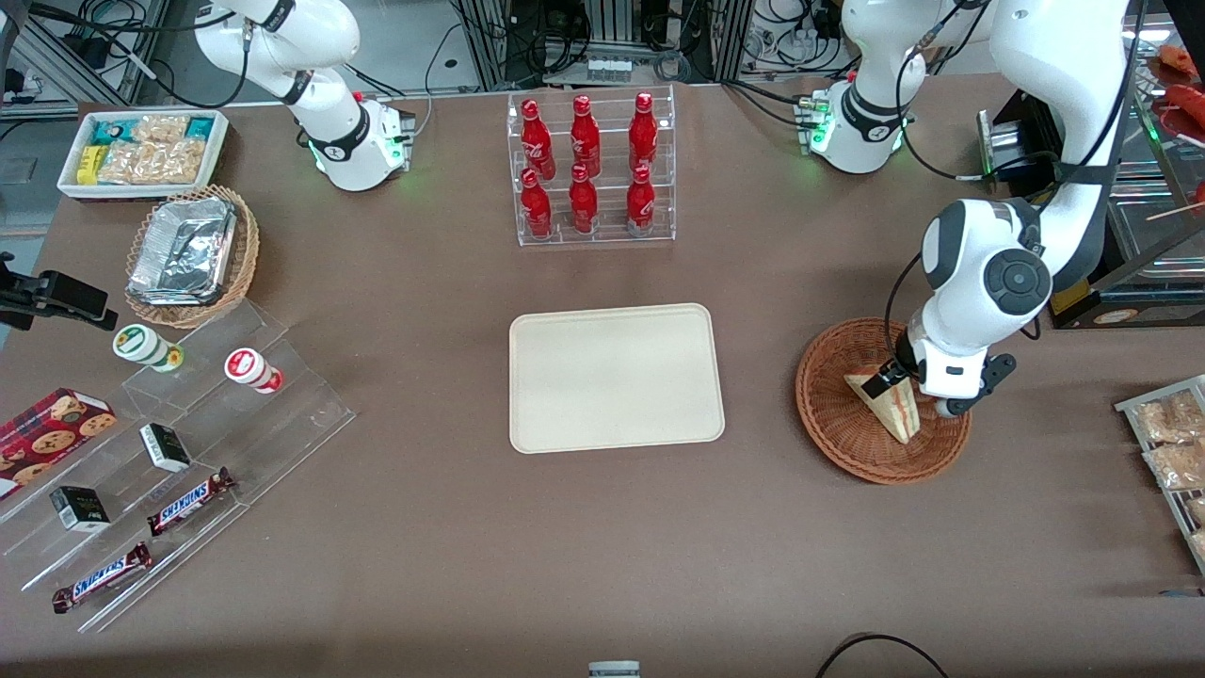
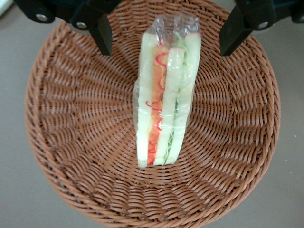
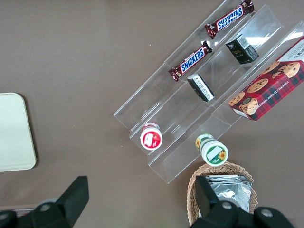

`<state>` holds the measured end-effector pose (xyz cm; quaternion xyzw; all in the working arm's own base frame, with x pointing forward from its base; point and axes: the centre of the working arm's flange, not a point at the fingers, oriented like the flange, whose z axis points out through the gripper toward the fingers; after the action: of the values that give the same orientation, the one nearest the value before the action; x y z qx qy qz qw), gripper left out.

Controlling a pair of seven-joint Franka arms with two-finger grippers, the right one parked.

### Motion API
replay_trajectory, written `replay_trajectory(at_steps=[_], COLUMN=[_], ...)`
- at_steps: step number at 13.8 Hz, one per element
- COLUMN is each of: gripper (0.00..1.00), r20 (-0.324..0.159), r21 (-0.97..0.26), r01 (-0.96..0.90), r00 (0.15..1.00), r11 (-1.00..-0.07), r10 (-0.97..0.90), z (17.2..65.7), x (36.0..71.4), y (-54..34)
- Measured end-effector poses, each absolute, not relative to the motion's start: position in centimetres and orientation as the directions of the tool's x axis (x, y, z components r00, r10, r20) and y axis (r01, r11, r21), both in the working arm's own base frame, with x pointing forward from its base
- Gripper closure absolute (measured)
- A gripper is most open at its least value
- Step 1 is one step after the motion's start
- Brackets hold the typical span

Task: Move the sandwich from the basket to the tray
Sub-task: 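Lower the open left gripper around the wrapped sandwich wedge, then close the left gripper on the sandwich and lift it from the basket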

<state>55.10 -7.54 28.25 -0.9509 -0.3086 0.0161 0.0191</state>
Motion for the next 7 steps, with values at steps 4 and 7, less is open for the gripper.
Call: replay_trajectory(at_steps=[4,7], gripper=[0.0,0.0], r20=[-0.026,-0.024], r21=[-0.054,-0.049], r01=[0.586,0.589], r00=[0.809,0.806], r11=[-0.809,-0.806], r10=[0.588,0.591], z=[27.0,25.9], x=[55.4,55.6], y=[-7.4,-7.2])
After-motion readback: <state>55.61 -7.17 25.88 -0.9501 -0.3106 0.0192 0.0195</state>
